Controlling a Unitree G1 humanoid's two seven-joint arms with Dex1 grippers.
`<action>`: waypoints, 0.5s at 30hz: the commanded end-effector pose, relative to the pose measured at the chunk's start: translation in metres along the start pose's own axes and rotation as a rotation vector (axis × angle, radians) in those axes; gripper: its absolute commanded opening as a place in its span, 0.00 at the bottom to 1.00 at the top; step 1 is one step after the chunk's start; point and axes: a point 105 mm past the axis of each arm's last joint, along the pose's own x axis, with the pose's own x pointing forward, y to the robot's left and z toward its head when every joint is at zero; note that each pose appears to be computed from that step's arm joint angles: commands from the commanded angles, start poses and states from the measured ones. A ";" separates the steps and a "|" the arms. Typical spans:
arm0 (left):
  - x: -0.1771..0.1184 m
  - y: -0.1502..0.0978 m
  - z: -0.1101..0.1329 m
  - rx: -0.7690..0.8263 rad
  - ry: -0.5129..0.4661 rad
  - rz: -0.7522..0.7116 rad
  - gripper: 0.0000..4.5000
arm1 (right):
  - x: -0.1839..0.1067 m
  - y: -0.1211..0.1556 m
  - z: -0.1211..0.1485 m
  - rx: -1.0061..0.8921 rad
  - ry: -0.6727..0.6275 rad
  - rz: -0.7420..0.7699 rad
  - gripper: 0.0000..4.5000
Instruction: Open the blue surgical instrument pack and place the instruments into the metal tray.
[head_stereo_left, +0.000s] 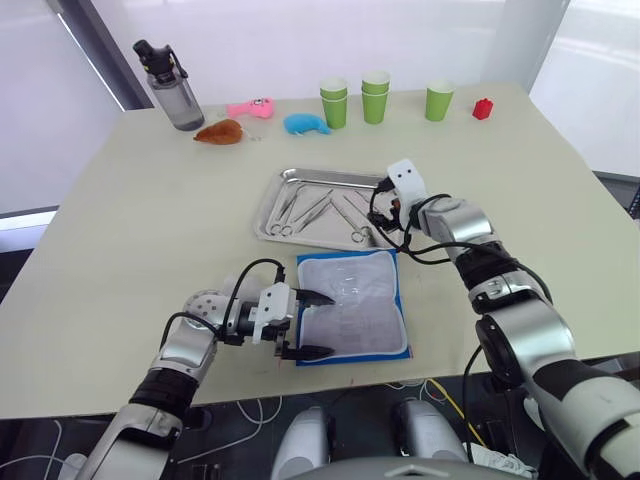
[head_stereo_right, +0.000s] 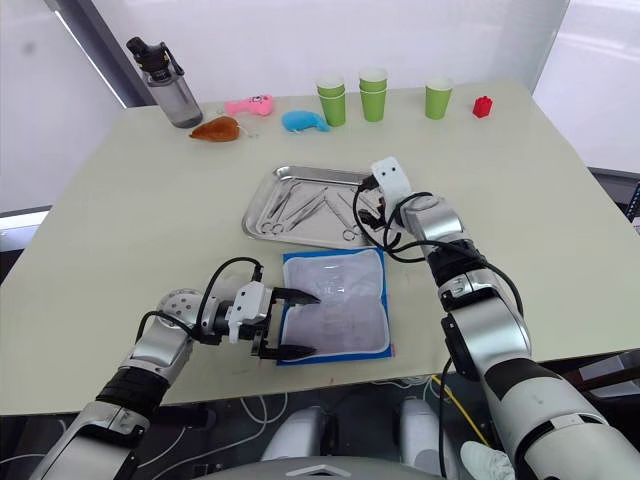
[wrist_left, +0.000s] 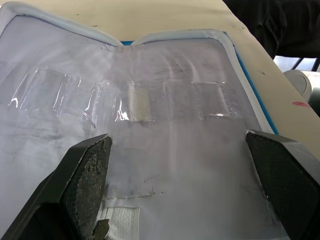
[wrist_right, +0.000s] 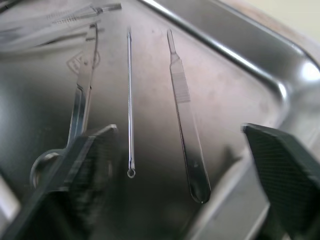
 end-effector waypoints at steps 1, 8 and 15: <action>-0.007 -0.031 -0.063 -0.236 0.214 -0.013 1.00 | -0.015 -0.006 0.038 -0.032 -0.125 -0.009 0.98; -0.008 -0.028 -0.060 -0.230 0.205 -0.002 1.00 | -0.053 -0.003 0.054 -0.097 -0.321 0.085 0.98; -0.010 -0.025 -0.053 -0.217 0.172 0.009 1.00 | -0.092 -0.002 0.039 -0.120 -0.465 0.161 0.98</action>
